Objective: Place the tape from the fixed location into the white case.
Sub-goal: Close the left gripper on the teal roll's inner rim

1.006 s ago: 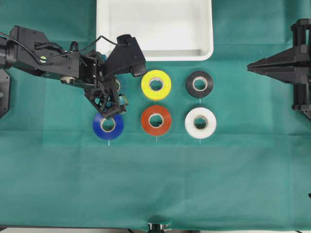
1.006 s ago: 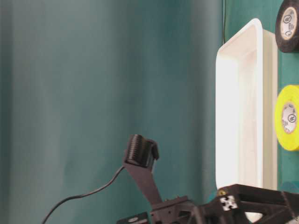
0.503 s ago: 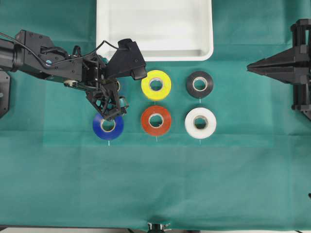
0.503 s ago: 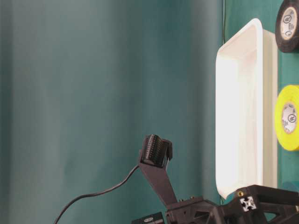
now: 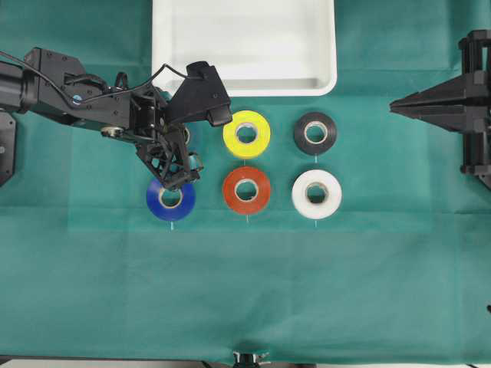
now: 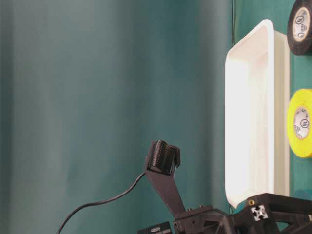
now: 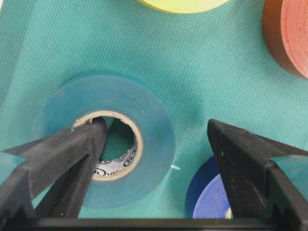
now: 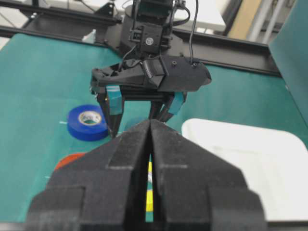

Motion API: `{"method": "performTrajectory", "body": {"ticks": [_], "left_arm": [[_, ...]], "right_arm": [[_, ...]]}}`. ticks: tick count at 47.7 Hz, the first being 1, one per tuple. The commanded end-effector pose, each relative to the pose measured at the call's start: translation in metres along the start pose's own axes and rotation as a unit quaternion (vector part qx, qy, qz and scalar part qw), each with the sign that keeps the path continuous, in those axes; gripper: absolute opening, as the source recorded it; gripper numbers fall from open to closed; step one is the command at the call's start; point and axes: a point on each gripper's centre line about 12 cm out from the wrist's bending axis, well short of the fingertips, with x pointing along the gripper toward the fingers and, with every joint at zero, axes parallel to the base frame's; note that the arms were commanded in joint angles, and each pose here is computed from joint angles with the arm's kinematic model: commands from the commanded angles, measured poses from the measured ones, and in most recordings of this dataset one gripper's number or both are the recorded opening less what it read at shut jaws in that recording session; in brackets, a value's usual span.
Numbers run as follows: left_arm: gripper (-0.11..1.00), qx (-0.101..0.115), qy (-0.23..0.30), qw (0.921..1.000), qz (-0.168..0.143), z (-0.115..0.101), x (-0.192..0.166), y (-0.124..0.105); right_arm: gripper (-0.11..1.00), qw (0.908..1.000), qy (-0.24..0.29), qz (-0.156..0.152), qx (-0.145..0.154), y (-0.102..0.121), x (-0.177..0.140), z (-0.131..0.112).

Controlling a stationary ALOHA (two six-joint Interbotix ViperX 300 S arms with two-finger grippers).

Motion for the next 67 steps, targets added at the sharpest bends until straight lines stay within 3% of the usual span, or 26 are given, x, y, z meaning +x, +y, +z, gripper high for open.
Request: {"method": "performTrajectory", "body": {"ticks": [1, 10, 19, 21, 45, 67], "left_arm": [[0.95, -0.002, -0.009, 0.9999, -0.004, 0.004, -0.004, -0.001], [0.85, -0.002, -0.009, 0.9999, -0.004, 0.006, -0.005, -0.001], [0.3, -0.001, -0.011, 0.9999, -0.004, 0.007, -0.006, -0.002], [0.22, -0.001, -0.011, 0.9999, -0.004, 0.007, -0.006, -0.002], [0.22, 0.004, -0.015, 0.9999, -0.007, 0.008, -0.01, -0.004], [0.22, 0.007, -0.027, 0.9996, -0.012, 0.021, -0.054, -0.01]], "right_arm": [[-0.01, 0.9999, -0.012, -0.001, -0.001, 0.0, 0.002, 0.01], [-0.01, 0.9999, -0.012, -0.001, -0.001, 0.0, 0.002, 0.011], [-0.01, 0.9999, -0.012, 0.0, -0.002, 0.0, 0.002, 0.011], [-0.01, 0.9999, -0.012, 0.0, -0.002, 0.0, 0.002, 0.01], [-0.01, 0.9999, -0.012, 0.0, -0.002, 0.0, 0.002, 0.011], [-0.01, 0.9999, -0.013, -0.001, -0.002, 0.0, 0.002, 0.011]]}}
